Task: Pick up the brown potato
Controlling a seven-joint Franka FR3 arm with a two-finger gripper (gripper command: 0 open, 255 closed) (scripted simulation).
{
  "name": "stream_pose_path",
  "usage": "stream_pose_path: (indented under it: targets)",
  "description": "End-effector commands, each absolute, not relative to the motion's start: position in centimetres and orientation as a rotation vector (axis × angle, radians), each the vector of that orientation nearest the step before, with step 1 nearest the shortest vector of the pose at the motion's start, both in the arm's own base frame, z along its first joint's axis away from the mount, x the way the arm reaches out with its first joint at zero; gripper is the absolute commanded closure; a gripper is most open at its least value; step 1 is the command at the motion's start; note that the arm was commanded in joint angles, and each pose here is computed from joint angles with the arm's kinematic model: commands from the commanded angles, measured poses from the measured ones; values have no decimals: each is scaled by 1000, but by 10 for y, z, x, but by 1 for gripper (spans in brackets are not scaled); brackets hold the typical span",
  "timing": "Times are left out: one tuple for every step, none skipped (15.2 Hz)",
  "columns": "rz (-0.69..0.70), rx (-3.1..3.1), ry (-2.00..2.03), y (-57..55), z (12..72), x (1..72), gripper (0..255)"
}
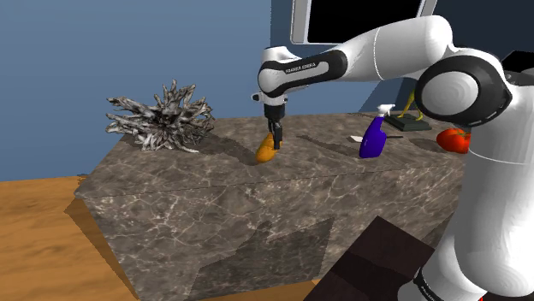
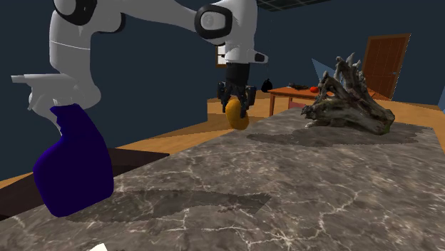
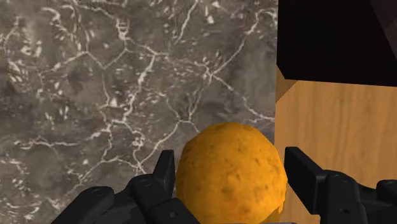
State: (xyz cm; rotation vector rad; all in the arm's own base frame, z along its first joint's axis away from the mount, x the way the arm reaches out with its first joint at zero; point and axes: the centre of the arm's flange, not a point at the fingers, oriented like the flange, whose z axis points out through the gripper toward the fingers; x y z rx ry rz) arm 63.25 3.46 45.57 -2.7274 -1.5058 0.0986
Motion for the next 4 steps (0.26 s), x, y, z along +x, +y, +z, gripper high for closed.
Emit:
stream_pose_path:
  targets:
    - [99, -2727, -1506, 35, 466, 632, 255]
    - [99, -2727, -1506, 35, 472, 632, 255]
    - [99, -2727, -1506, 35, 472, 632, 255]
    - [99, -2727, -1506, 35, 472, 632, 255]
